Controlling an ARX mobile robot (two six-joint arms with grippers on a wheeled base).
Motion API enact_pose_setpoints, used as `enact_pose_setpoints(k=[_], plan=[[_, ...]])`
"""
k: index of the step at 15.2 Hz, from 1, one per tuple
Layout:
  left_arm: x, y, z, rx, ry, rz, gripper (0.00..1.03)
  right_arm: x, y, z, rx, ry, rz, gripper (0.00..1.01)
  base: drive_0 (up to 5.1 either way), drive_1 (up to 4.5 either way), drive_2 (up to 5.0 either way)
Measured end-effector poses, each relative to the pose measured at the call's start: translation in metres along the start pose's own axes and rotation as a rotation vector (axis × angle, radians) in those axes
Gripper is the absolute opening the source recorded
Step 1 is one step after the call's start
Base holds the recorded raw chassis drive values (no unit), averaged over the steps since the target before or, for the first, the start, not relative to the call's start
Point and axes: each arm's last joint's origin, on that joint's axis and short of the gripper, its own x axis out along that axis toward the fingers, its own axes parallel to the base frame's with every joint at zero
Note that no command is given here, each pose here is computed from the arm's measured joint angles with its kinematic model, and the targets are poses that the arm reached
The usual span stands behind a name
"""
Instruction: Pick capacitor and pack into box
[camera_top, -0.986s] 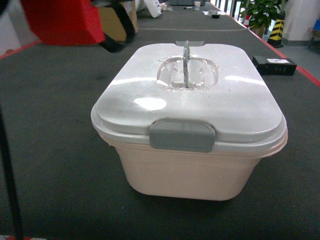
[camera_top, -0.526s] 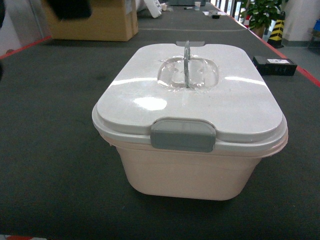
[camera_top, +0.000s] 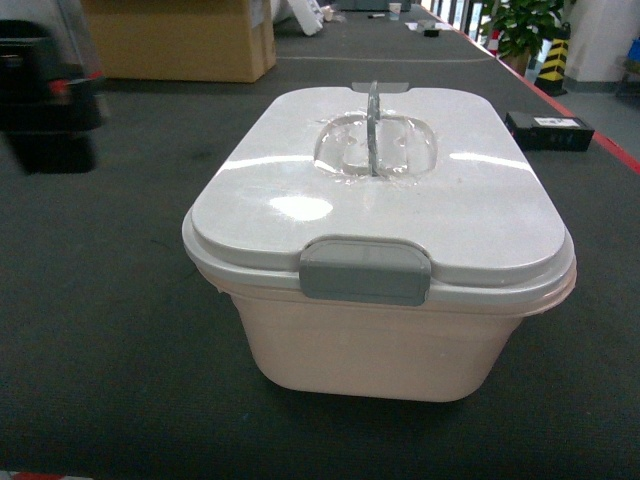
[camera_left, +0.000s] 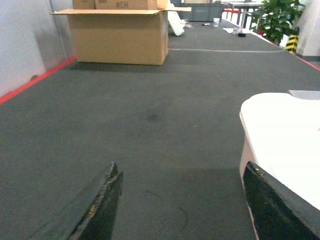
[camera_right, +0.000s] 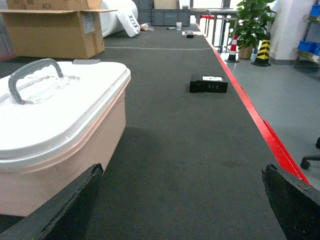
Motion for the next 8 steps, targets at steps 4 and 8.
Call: enact_pose_setpoints(k=[4,8], plan=[[-0.047,0.035,-0.019,0.002,0.013,-0.002,0.17,0.0,0.0,0.0,0.0,0.0,0.0,0.98,0.0,0.0,0.0],[-0.074,0.05,-0.027,0.0,0.012,0.001,0.02,0.0,0.0,0.0,0.0,0.0,0.0,0.98,0.0,0.0,0.0]])
